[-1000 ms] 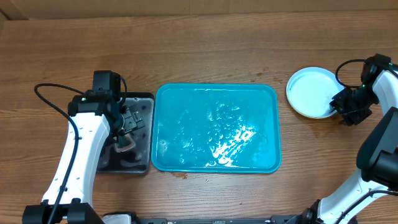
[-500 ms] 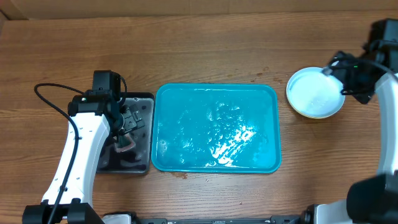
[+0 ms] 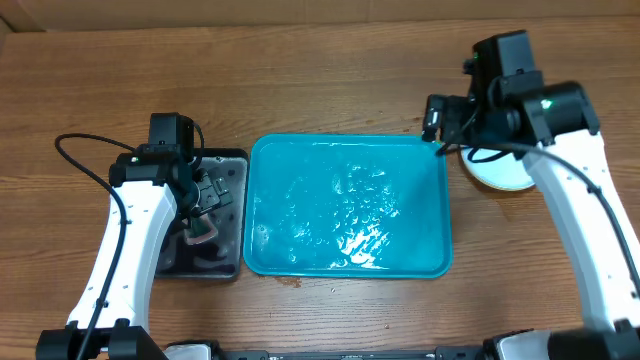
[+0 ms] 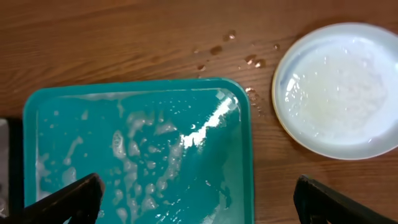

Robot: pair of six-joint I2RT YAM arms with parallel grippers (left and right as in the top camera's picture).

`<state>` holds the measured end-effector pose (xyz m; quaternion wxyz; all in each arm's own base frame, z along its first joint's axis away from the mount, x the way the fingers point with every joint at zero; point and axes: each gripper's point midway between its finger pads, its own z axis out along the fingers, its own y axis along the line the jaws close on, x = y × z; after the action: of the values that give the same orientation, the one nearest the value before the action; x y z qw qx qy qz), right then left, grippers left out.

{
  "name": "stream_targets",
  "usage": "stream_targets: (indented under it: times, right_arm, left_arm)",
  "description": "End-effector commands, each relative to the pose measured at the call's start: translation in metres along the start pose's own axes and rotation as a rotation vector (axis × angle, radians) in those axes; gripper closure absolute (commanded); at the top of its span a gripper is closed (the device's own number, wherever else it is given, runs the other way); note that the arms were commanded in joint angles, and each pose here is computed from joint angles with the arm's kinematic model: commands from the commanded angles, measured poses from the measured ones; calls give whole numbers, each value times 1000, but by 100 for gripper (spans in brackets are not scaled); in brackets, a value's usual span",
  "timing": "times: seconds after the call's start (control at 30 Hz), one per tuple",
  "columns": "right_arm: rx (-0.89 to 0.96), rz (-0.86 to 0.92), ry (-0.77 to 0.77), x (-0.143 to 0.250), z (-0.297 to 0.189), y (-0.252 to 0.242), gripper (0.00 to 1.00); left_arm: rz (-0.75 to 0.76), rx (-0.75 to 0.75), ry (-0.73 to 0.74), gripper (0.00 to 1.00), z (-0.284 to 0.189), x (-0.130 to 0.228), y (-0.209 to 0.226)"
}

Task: Clean dirty plates on tray and stack at the side
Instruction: 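Open right gripper and withdraw it from the plate stack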

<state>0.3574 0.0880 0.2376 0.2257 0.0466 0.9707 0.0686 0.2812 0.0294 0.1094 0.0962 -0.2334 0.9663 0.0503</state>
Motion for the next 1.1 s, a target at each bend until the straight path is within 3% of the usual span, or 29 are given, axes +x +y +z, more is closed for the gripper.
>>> stream_targets:
  times: [0.0, 0.3, 1.07]
  right_arm:
    - [0, -49, -152, -8, -49, 7, 0]
    - [-54, -80, -265, -3, -96, 12, 0]
    - [-130, -85, -251, 1, -99, 25, 0]
  left_arm:
    - [-1, -3, -13, 0, -3, 0, 0]
    - [-2, -2, -13, 0, -3, 0, 0]
    - [-2, -2, -13, 0, -3, 0, 0]
